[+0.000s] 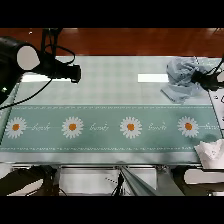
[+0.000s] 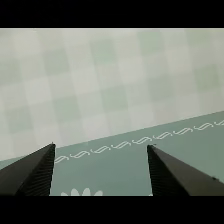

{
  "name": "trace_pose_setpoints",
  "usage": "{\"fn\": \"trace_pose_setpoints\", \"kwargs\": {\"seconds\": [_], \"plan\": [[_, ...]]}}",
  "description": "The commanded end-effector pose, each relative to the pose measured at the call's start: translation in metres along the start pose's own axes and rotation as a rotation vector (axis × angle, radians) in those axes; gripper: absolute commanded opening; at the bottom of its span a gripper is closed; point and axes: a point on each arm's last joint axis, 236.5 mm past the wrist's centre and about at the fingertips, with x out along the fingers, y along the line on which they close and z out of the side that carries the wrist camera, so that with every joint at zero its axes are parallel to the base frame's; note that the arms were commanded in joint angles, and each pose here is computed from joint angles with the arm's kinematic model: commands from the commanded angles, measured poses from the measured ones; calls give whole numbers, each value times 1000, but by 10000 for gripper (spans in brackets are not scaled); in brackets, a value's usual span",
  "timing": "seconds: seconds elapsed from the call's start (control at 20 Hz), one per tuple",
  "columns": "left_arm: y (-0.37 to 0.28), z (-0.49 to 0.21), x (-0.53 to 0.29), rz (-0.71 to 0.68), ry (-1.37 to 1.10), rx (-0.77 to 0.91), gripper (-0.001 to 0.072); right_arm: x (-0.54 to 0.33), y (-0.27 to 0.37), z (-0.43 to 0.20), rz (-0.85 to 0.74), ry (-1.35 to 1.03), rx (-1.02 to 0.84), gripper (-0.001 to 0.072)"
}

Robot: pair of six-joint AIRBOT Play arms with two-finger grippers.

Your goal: Fold the shirts.

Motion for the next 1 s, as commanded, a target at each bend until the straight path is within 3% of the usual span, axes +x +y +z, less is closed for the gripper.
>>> {"fn": "trace_pose_setpoints", "kwargs": {"seconds": [0.0, 0.1, 0.15, 0.2, 0.25, 0.3, 0.4, 0.6, 0.95], "plan": [[1, -7, 1, 6, 33, 0, 720, 42, 17, -25, 69, 53, 68, 606], [1, -9, 1, 7, 39, 0, 720, 53, 28, -24, 88, 21, 75, 601], [1, -9, 1, 7, 38, 0, 720, 56, 33, -21, 97, -1, 75, 551], [1, -9, 1, 7, 39, 0, 720, 56, 36, -18, 102, -19, 74, 380], [1, -9, 1, 7, 38, 0, 720, 52, 40, -15, 108, -25, 72, 81], [1, -9, 0, 6, 38, 0, 720, 43, 43, -11, 119, -30, 75, 17], [0, -8, -2, 2, 33, -1, 719, 9, 57, 5, 154, -58, 40, 17], [-2, 6, -33, -9, 5, -7, 719, -120, 115, 40, 288, -215, -200, 16], [-2, 57, -189, -41, -229, 41, 720, -423, 216, 18, 728, -655, -383, 15]]}}
